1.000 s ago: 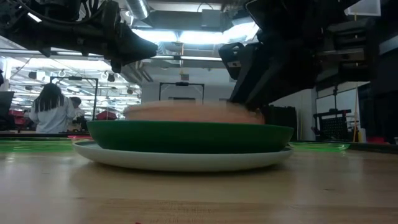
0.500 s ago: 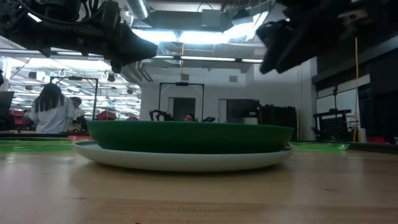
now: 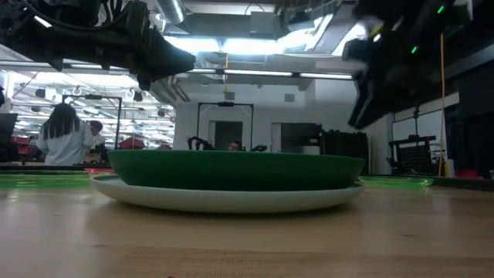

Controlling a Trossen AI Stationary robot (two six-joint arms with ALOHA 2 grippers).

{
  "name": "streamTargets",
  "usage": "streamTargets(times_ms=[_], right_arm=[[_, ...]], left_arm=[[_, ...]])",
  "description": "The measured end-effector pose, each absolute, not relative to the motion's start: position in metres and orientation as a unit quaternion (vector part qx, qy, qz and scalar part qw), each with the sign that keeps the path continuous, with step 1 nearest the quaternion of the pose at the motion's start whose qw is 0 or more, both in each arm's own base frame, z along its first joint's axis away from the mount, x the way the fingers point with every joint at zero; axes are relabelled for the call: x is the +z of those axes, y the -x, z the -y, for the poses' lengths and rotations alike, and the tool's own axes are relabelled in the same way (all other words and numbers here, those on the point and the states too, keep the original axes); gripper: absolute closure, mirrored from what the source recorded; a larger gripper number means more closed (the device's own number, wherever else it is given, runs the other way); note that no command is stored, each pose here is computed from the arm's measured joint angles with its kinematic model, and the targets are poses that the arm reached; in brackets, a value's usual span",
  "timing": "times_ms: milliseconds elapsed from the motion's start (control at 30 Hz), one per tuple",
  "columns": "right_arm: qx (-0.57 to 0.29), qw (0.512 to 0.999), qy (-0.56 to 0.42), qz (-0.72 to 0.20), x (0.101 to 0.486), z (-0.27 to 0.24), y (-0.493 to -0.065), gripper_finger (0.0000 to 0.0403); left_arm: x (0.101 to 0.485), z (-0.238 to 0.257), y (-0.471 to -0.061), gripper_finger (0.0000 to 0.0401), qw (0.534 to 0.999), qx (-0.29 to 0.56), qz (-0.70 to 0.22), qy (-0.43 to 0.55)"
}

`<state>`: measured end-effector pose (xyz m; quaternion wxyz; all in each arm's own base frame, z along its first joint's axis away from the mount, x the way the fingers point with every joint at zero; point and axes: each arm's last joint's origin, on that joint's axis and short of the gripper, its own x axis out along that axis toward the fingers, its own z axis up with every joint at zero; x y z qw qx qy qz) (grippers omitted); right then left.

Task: Stack plastic plates
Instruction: Stack the top green plate on top of the white plate

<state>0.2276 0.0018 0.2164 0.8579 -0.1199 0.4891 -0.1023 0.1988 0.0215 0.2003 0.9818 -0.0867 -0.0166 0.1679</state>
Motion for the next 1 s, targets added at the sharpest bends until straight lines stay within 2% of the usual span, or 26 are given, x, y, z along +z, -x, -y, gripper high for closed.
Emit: streamTargets(times_ms=[200,400,667,1000], right_arm=[[-0.222,0.826,0.032,-0.518,0.199,0.054,-0.212,0.0251],[-0.303,0.795,-0.027,-0.525,0.183,0.093,-0.197,0.0251],[-0.325,0.766,-0.074,-0.55,0.164,0.118,-0.192,0.0251],[-0.336,0.756,-0.055,-0.559,0.145,0.125,-0.204,0.0251]], left_arm=[[0.2,-0.022,-0.199,0.03,0.982,0.167,0.017,0.089],[0.2,-0.021,-0.199,0.03,0.982,0.167,0.016,0.089],[0.2,-0.022,-0.199,0.03,0.982,0.167,0.014,0.089],[0.2,-0.022,-0.199,0.03,0.982,0.168,0.014,0.089]])
